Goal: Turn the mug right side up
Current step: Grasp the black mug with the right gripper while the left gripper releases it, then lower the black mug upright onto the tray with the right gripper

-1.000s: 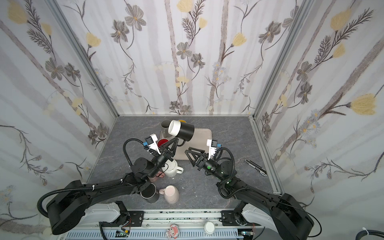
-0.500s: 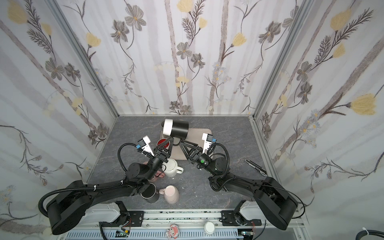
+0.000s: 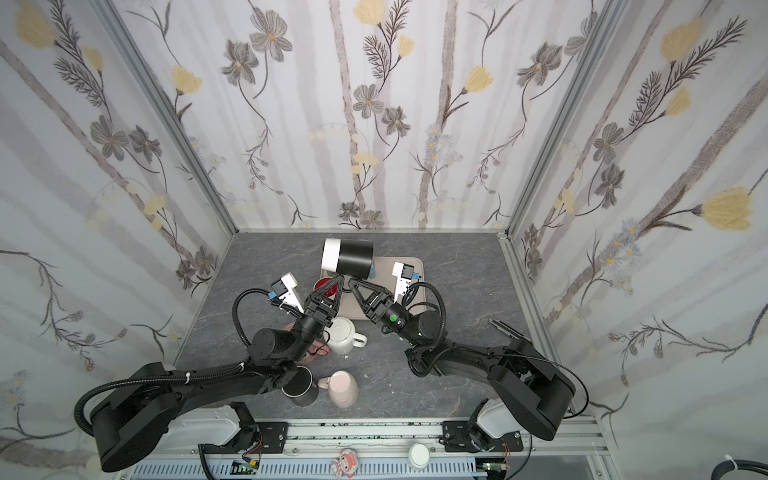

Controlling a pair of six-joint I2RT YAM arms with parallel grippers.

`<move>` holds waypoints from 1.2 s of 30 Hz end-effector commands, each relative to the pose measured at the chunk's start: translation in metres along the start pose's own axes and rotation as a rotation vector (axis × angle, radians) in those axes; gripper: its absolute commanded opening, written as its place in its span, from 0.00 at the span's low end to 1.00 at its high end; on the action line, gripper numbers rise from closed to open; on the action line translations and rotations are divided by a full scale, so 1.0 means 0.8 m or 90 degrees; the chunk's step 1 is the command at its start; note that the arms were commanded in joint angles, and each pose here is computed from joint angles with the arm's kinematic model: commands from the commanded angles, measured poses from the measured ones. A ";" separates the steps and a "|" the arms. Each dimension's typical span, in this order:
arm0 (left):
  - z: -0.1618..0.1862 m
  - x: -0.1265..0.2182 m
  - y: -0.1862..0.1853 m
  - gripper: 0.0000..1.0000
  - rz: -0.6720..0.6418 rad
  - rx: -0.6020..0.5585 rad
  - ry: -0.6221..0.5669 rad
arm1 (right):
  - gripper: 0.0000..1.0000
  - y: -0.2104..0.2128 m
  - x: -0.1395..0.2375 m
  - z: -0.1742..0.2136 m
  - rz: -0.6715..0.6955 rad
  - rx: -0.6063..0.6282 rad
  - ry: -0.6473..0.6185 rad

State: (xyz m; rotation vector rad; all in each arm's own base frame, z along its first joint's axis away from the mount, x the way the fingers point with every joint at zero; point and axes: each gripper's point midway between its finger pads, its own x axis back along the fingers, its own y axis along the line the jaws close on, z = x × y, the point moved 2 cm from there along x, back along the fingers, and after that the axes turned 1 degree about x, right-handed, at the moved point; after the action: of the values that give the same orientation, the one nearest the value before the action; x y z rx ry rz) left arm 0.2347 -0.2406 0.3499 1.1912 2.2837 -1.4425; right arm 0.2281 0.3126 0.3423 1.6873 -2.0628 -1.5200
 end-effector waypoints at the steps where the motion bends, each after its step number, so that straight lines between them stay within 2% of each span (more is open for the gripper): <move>1: -0.020 0.001 -0.021 0.00 0.043 0.019 -0.038 | 0.05 0.021 -0.003 -0.008 -0.048 0.005 -0.016; 2: -0.019 0.002 -0.020 0.00 0.039 0.019 -0.035 | 0.00 0.022 -0.002 -0.009 -0.049 0.007 -0.016; 4: -0.017 0.002 -0.016 0.00 0.027 0.021 -0.029 | 0.00 0.022 -0.002 -0.010 -0.042 0.015 -0.017; 5: -0.017 0.002 -0.016 0.07 0.024 0.020 -0.026 | 0.00 0.021 -0.001 -0.011 -0.036 0.020 -0.017; 7: -0.016 0.003 -0.014 0.42 0.012 0.018 -0.020 | 0.00 0.017 0.003 -0.014 -0.013 0.036 -0.020; 9: -0.015 0.005 -0.011 0.67 0.000 0.015 -0.013 | 0.00 0.012 0.009 -0.020 0.013 0.048 -0.023; 10: -0.015 0.006 -0.011 0.75 -0.004 0.011 -0.008 | 0.00 0.007 0.013 -0.023 0.033 0.055 -0.023; 14: -0.011 0.013 -0.012 0.92 -0.008 -0.001 0.016 | 0.00 -0.014 0.034 -0.040 0.109 0.099 -0.024; 15: -0.010 0.016 -0.011 0.99 -0.013 -0.004 0.022 | 0.00 -0.022 0.040 -0.043 0.136 0.109 -0.019; 19: -0.013 0.030 -0.003 1.00 -0.046 -0.028 0.031 | 0.00 -0.057 0.059 -0.049 0.254 0.160 0.034; 25: -0.014 0.047 0.014 1.00 -0.119 -0.095 0.063 | 0.00 -0.131 0.088 -0.047 0.477 0.247 0.219; 29: -0.016 0.061 0.023 1.00 -0.152 -0.126 0.076 | 0.00 -0.175 0.108 -0.043 0.586 0.279 0.335; 32: -0.018 0.071 0.030 1.00 -0.173 -0.140 0.078 | 0.00 -0.205 0.123 -0.048 0.668 0.316 0.378; 36: -0.024 0.081 0.033 1.00 -0.184 -0.149 0.070 | 0.00 -0.239 0.129 -0.071 0.760 0.367 0.389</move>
State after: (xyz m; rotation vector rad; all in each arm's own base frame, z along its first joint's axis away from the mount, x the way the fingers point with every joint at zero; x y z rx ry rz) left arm 0.2127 -0.1909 0.3145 0.9857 2.6578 -1.2121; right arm 0.3353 0.2298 0.1808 0.6054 -2.3120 -0.1968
